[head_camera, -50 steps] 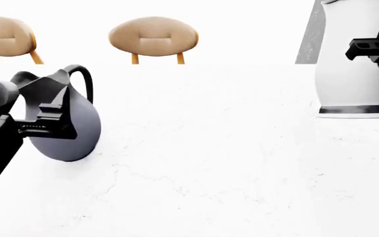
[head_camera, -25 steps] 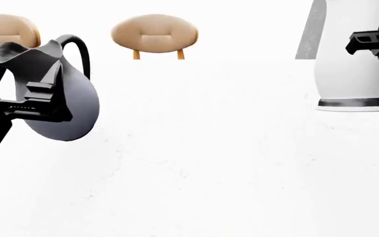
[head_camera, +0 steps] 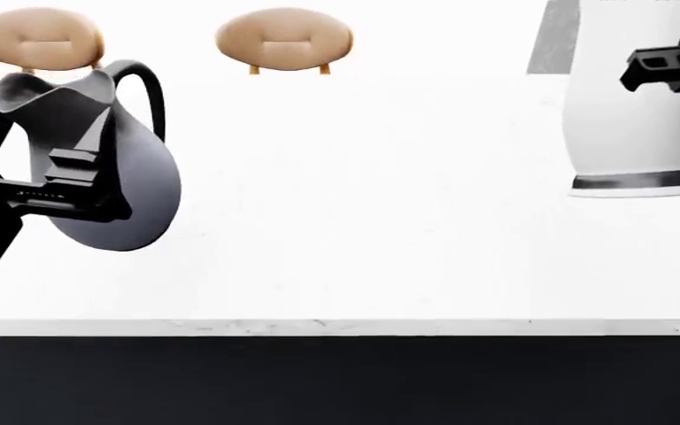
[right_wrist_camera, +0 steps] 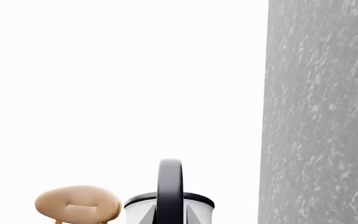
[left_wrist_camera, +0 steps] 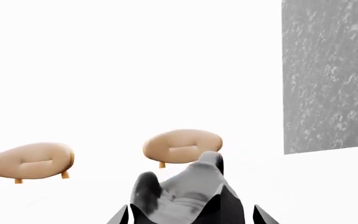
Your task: Pick the pitcher and pitcher and place them in the sink. Then turn on the water.
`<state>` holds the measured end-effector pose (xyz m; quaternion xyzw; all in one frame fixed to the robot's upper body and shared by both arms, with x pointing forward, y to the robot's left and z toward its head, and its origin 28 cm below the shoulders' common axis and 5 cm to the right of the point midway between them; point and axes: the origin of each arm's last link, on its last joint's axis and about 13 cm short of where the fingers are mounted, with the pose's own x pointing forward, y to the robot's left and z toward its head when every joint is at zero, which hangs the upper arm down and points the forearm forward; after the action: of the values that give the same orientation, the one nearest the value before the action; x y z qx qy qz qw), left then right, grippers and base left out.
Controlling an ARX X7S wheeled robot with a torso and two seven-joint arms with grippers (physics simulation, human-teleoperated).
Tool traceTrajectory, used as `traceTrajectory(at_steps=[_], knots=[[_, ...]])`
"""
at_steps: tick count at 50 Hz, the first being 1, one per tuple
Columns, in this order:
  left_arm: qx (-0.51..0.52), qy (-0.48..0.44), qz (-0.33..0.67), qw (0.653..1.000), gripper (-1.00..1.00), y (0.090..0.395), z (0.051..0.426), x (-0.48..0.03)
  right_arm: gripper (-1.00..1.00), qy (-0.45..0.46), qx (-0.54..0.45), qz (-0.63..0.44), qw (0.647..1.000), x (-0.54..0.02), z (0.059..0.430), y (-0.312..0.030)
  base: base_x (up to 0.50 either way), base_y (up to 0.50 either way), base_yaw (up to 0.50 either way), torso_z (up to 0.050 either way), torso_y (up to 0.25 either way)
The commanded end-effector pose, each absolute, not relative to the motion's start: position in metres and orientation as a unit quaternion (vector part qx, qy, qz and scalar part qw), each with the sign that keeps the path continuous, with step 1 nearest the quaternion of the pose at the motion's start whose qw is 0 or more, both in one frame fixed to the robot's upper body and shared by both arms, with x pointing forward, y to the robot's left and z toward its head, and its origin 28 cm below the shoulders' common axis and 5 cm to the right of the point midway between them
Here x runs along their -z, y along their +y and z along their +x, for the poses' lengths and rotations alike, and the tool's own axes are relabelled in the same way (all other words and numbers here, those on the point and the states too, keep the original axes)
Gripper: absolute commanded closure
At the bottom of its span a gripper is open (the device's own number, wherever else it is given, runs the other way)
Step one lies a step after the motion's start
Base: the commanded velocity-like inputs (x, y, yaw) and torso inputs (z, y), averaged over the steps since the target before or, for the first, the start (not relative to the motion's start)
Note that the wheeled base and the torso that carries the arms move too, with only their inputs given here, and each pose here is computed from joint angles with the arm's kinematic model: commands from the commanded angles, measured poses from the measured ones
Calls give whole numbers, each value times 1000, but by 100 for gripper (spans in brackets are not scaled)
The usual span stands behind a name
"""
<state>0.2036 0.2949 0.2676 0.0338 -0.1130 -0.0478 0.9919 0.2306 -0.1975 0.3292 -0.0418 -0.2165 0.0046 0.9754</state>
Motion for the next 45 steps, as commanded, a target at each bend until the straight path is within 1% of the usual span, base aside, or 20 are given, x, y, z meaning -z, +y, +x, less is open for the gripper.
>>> traceTrajectory(at_steps=[1, 33, 38, 45], knots=[[27, -149, 31, 988, 100, 298, 203, -277, 100, -243, 14, -46, 969, -336, 228, -201, -500, -58, 0, 0, 10], [28, -150, 32, 988, 100, 298, 203, -275, 100, -231, 20, -54, 971, -333, 227, -202, -500, -63, 0, 2, 2], [27, -148, 32, 988, 100, 298, 203, -274, 100, -228, 18, -62, 972, -331, 227, -202, -456, 363, 0, 2, 2], [28, -149, 34, 988, 100, 298, 203, -274, 100, -229, 15, -71, 971, -332, 227, -202, -238, 500, 0, 1, 3]])
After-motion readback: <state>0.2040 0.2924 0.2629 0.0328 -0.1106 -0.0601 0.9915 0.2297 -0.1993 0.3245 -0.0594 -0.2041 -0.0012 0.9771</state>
